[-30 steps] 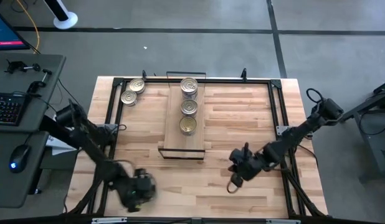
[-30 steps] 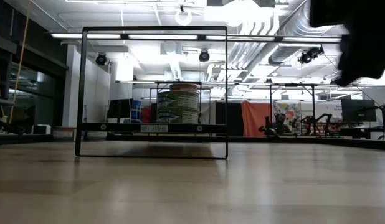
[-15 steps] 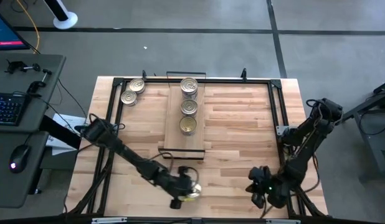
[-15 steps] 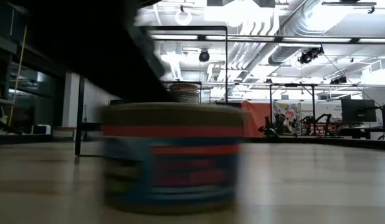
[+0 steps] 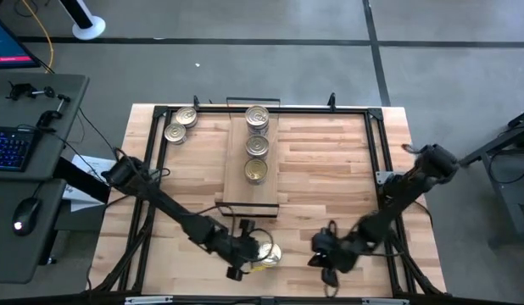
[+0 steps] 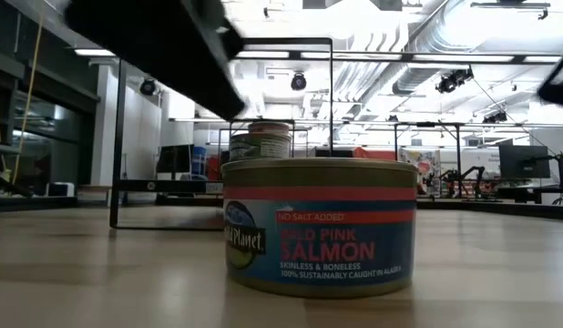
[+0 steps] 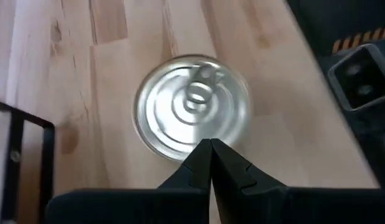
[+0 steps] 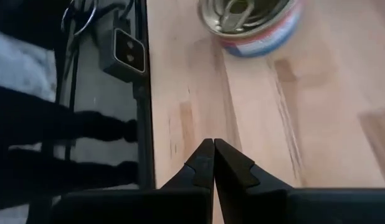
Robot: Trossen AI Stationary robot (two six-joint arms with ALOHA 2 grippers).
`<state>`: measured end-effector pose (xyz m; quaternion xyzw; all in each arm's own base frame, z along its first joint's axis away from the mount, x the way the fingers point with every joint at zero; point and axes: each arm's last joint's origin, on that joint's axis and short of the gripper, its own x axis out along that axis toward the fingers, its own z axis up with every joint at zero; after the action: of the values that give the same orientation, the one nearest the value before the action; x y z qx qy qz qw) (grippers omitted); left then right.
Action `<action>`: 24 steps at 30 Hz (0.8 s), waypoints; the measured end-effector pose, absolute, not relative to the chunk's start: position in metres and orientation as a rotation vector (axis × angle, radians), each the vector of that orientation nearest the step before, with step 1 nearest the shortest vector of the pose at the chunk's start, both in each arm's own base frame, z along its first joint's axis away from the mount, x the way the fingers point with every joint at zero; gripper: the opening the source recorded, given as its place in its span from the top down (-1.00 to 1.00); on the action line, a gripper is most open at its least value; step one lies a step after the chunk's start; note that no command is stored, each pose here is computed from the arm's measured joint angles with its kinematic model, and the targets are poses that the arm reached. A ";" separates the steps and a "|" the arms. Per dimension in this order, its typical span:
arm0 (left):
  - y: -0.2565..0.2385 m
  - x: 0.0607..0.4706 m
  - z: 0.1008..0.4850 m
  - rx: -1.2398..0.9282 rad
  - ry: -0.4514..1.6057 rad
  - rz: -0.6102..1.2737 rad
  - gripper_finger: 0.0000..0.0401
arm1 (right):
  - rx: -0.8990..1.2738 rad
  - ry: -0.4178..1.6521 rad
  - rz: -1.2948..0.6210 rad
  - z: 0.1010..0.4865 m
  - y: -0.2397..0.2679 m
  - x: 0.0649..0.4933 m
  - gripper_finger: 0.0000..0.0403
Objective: Stack canned seafood by type on shelf
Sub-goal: Stack the blue pink tuna can on top of the other blue pink tuna cans on the shelf
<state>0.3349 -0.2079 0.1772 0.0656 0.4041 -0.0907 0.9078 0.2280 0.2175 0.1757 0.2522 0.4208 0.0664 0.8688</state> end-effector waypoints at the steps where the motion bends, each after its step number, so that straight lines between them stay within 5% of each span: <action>1: -0.208 0.330 0.177 0.115 0.814 -0.185 1.00 | 0.521 0.883 0.159 0.169 0.217 0.236 1.00; 10: -0.207 0.313 0.151 -0.059 0.657 -0.167 1.00 | 0.386 0.898 0.093 0.133 0.210 0.290 1.00; 24: -0.206 0.310 0.147 -0.036 0.643 -0.123 1.00 | 0.242 0.958 0.049 0.139 0.211 0.313 1.00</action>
<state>0.3103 -0.2062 0.1473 -0.0177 0.3159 -0.0604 0.9467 0.3135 0.2107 0.1393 0.1163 0.4596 0.0237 0.8801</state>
